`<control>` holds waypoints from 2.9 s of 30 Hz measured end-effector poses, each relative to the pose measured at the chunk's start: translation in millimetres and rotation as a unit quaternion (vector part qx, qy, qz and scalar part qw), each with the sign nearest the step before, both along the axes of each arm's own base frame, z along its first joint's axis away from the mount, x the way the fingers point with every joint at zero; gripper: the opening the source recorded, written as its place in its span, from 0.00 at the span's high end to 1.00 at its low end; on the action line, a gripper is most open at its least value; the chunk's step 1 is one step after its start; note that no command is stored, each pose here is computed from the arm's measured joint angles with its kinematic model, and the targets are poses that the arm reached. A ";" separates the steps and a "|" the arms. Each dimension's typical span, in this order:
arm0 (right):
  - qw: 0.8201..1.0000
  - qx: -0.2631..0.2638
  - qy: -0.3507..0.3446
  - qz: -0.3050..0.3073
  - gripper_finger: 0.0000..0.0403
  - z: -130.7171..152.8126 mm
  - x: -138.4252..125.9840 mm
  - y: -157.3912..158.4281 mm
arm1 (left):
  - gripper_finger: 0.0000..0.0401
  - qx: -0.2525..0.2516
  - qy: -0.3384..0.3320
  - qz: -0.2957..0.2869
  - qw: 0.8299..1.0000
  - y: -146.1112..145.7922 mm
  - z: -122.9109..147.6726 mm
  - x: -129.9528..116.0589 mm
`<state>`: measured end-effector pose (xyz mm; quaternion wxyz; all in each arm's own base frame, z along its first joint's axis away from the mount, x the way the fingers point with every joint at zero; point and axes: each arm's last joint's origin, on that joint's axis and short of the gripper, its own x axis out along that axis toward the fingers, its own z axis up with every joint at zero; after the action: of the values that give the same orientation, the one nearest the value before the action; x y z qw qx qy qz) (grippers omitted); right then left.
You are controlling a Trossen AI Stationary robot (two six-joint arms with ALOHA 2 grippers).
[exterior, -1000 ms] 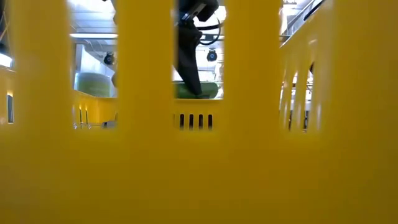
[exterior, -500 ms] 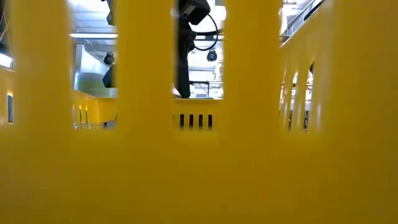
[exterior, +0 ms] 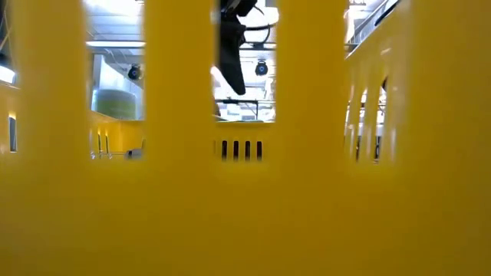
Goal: Pick & Place Travel size toiletries
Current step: Return to Home Position
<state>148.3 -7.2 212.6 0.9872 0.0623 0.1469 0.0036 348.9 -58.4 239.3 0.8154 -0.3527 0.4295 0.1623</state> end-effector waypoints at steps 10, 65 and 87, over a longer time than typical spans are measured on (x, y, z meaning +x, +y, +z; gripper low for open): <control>1.000 0.000 0.000 0.001 1.00 0.0 0.0 0.1 | 0.59 0.069 -0.029 -0.086 0.993 4.0 16.0 -6.2; 1.000 0.001 -0.004 -0.004 1.00 0.7 0.2 -0.2 | 1.00 0.289 -0.146 -0.288 0.901 2.4 32.1 10.7; 1.000 0.001 -0.004 -0.005 1.00 0.7 0.2 -0.3 | 1.00 0.313 -0.109 -0.369 0.868 2.0 25.3 4.8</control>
<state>148.5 -7.5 213.4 0.9877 0.0638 0.1428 -0.0014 353.7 -56.4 264.6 0.9253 0.0893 0.3631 -0.0641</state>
